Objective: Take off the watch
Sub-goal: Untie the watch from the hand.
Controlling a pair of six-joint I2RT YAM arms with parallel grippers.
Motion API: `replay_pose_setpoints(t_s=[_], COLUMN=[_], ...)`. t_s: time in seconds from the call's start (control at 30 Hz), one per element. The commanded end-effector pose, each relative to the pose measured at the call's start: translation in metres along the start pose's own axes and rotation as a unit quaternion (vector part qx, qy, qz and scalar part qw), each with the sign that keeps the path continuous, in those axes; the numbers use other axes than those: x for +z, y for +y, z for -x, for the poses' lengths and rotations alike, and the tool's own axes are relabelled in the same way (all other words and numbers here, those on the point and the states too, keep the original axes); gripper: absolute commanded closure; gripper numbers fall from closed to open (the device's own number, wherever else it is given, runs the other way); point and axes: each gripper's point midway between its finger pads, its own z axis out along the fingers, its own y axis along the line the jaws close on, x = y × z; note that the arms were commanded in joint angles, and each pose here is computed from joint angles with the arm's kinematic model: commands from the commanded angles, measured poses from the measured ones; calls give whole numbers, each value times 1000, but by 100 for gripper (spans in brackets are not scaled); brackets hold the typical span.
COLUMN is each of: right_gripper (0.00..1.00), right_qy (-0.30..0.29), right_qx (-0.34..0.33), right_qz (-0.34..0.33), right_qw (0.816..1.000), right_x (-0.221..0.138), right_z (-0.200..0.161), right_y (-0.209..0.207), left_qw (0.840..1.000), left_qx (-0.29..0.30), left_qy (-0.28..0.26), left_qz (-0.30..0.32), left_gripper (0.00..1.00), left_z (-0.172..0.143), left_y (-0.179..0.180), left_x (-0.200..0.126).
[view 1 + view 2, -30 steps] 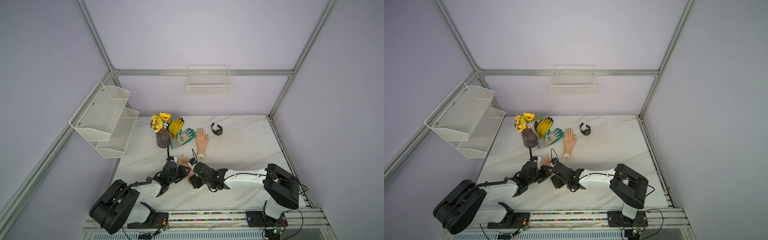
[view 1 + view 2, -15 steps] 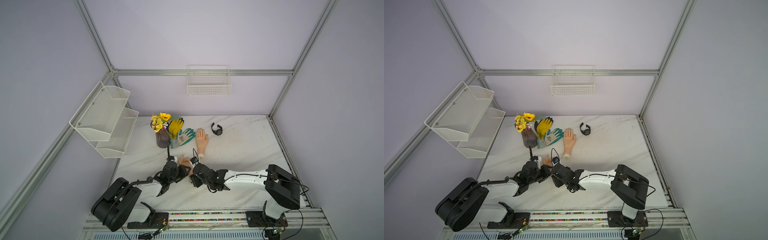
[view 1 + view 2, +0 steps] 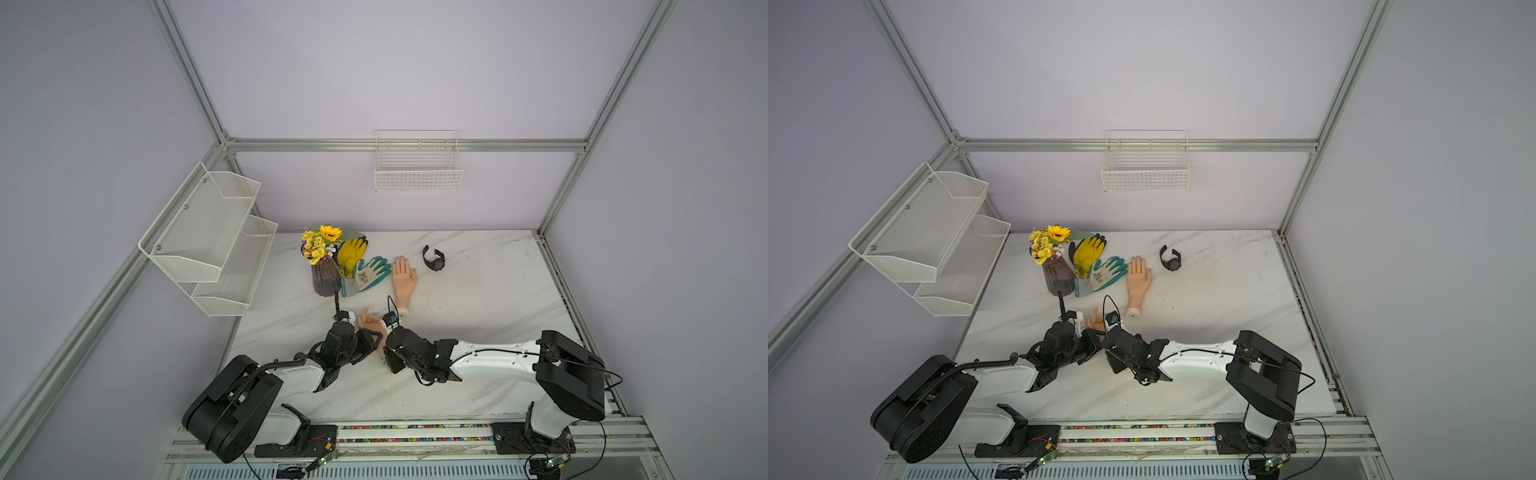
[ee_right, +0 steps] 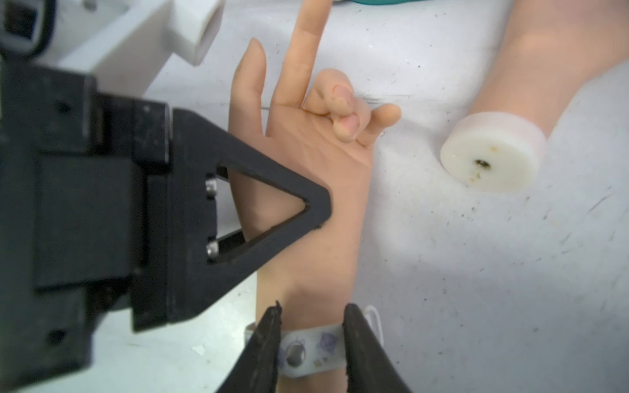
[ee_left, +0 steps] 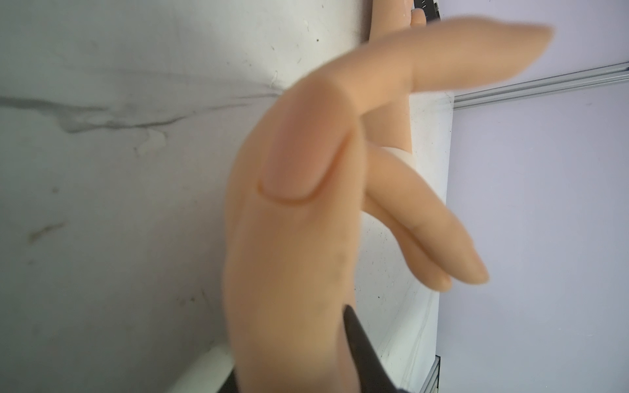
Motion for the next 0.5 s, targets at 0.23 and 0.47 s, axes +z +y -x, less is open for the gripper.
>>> replay_pose_setpoints(t_s=[0.23,0.47], right_gripper=[88,95], right_qy=[34,29], right_qx=[-9,-1], right_qz=[-43,-46], right_qw=[998,999], right_x=[7,6], right_z=[-21,-22], right_y=[-22,-24], left_qw=[994,993], left_qx=[20,11], left_qy=[24,17], left_qz=[105,116], left_gripper=[90,90], left_z=[-13,-11], left_y=[61,69], left_x=[-3,-7])
